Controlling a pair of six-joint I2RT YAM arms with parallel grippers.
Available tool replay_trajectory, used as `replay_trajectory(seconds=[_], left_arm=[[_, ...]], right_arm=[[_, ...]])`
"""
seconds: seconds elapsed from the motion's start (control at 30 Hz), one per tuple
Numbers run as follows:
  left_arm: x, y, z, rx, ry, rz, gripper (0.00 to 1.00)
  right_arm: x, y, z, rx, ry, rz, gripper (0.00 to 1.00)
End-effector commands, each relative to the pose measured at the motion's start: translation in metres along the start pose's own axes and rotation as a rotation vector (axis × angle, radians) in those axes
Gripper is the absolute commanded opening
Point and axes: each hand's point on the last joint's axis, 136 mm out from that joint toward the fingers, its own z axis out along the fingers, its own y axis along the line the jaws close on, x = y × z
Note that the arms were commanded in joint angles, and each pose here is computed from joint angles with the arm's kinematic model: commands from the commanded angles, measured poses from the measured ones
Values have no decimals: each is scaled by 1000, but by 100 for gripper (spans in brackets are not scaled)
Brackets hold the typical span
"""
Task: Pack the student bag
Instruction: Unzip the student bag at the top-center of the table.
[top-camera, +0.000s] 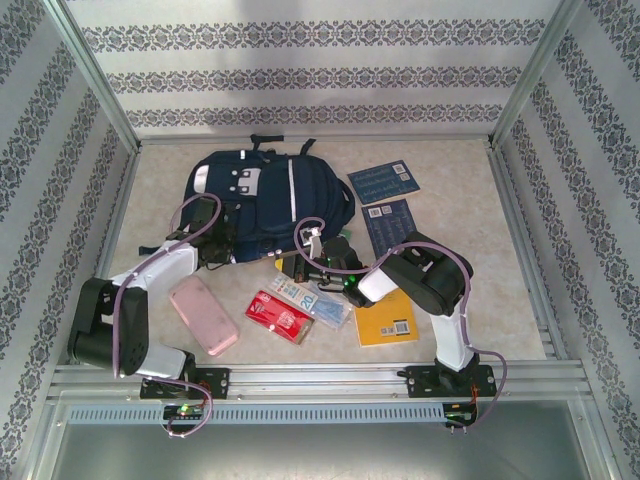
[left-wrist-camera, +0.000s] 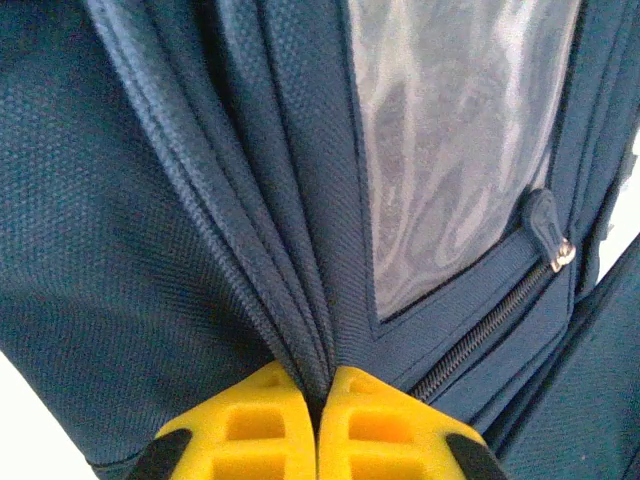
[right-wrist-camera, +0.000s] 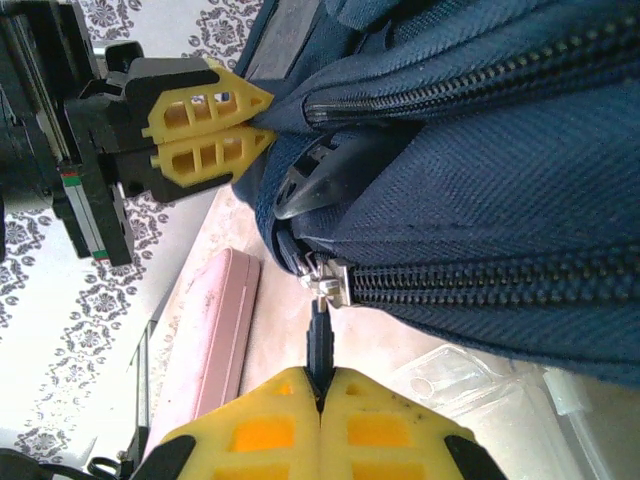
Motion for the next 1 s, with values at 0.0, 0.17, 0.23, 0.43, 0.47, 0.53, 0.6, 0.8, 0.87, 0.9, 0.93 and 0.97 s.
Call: replay_trajectory(seconds=[0.0, 0.17, 0.23, 0.43, 0.47, 0.53, 0.6, 0.8, 0.87, 0.9, 0.93, 0.97], left_arm=[[-12, -28, -4, 78, -47, 4, 0], [-17, -30, -13, 84, -76, 9, 0], [-19, -30, -14, 87, -81, 6, 0], [-20, -33, -16, 94, -89, 10, 0], [-21, -33, -16, 96, -93, 12, 0], [-23, -34, -18, 97, -101, 12, 0], [-26, -34, -19, 98, -108, 8, 0], [-33, -33, -20, 94, -119, 6, 0], [-34, -32, -20, 91, -118, 4, 0], [-35, -32, -19, 90, -119, 6, 0], [-36, -33, -19, 88, -120, 7, 0], [-37, -33, -18, 85, -120, 8, 0]], right_arm=[[-5, 8, 1, -23, -32, -39, 0], [-13, -8, -5, 12, -61, 39, 0], [-14, -13, -8, 22, -69, 55, 0], [-13, -17, -13, 30, -65, 71, 2], [-13, -17, -14, 30, -64, 81, 2], [-16, -20, -18, 32, -64, 105, 1], [-19, -26, -24, 41, -73, 125, 0], [-23, -35, -40, 66, -65, 143, 0], [-23, -38, -44, 71, -60, 154, 0], [-24, -40, -46, 75, -58, 158, 0], [-25, -41, -48, 79, -56, 163, 0], [-26, -43, -51, 85, -54, 166, 0]])
